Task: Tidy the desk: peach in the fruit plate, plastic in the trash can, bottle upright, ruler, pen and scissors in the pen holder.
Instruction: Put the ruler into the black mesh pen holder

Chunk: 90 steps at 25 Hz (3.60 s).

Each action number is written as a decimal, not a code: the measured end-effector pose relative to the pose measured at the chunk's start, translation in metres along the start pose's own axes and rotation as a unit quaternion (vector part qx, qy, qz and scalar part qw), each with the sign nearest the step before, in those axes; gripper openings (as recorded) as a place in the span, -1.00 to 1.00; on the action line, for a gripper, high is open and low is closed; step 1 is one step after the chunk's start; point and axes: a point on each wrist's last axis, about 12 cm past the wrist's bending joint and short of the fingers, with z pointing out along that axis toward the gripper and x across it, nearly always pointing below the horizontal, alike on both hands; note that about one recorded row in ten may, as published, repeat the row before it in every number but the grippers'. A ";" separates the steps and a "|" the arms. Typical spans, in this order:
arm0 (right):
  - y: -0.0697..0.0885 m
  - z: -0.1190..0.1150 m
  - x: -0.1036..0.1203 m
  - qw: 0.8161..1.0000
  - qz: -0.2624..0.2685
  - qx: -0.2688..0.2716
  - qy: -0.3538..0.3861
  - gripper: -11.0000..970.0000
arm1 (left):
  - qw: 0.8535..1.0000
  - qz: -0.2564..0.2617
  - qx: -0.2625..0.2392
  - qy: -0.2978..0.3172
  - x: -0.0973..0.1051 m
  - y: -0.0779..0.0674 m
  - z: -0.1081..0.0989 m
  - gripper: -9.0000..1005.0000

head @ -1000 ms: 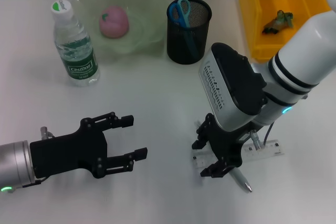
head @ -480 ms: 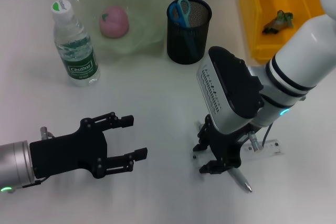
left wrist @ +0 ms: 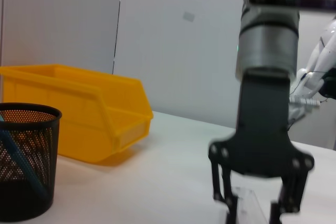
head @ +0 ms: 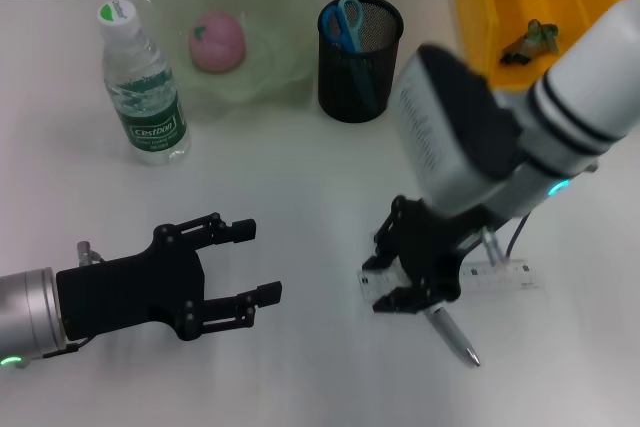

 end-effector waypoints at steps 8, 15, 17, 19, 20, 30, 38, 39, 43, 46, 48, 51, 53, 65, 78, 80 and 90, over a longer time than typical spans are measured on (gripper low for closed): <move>-0.007 -0.058 0.019 0.989 0.057 0.026 -0.133 -0.21 | 1.000 -0.004 0.006 -0.005 -0.003 0.001 0.002 0.57; 0.001 -0.072 0.054 0.956 0.083 0.074 -0.271 -0.21 | 1.000 -0.004 0.004 -0.015 -0.006 0.002 0.001 0.57; 0.003 -0.069 0.060 0.951 0.088 0.076 -0.287 -0.21 | 1.000 -0.004 0.004 -0.022 -0.007 0.002 0.001 0.57; 0.006 -0.064 0.070 0.937 0.091 0.084 -0.326 -0.21 | 1.000 -0.004 0.002 -0.029 -0.008 0.002 0.001 0.57; 0.009 -0.058 0.078 0.922 0.097 0.093 -0.364 -0.21 | 0.999 -0.004 -0.002 -0.036 -0.010 0.002 0.002 0.57; 0.021 -0.033 0.097 0.854 0.098 0.154 -0.487 -0.21 | 0.999 -0.008 -0.006 -0.049 -0.012 0.003 0.004 0.57; 0.028 -0.015 0.101 0.836 0.079 0.192 -0.508 -0.20 | 0.999 -0.011 -0.007 -0.052 -0.011 0.002 0.004 0.57; 0.028 -0.015 0.101 0.836 0.079 0.192 -0.508 -0.20 | 0.999 -0.012 -0.007 -0.053 -0.011 0.002 0.004 0.57; 0.029 -0.020 0.103 0.830 0.017 0.240 -0.504 -0.19 | 0.998 -0.013 -0.010 -0.057 -0.012 0.002 0.005 0.57; 0.028 -0.024 0.104 0.827 -0.012 0.267 -0.495 -0.18 | 0.998 -0.015 -0.012 -0.059 -0.012 0.003 0.005 0.57; 0.025 -0.030 0.105 0.823 -0.058 0.306 -0.475 -0.18 | 0.998 -0.015 -0.012 -0.059 -0.012 0.003 0.005 0.57; 0.023 -0.032 0.105 0.816 -0.087 0.332 -0.465 -0.17 | 0.997 -0.021 -0.023 -0.064 -0.011 0.003 0.003 0.57; 0.021 -0.036 0.104 0.801 -0.127 0.372 -0.452 -0.17 | 0.997 -0.033 -0.028 -0.070 -0.011 0.003 0.002 0.57; 0.006 -0.023 0.093 0.764 -0.226 0.461 -0.390 -0.14 | 0.994 -0.060 -0.044 -0.081 -0.012 0.006 -0.001 0.57; -0.020 0.007 0.065 0.761 -0.245 0.496 -0.338 -0.12 | 0.994 -0.063 -0.041 -0.085 -0.012 0.005 0.001 0.57; -0.024 0.009 0.062 0.767 -0.243 0.493 -0.331 -0.11 | 0.994 -0.062 -0.041 -0.085 -0.012 0.005 0.001 0.57; -0.035 0.020 0.050 0.785 -0.236 0.481 -0.311 -0.09 | 0.994 -0.062 -0.037 -0.084 -0.011 0.003 0.001 0.57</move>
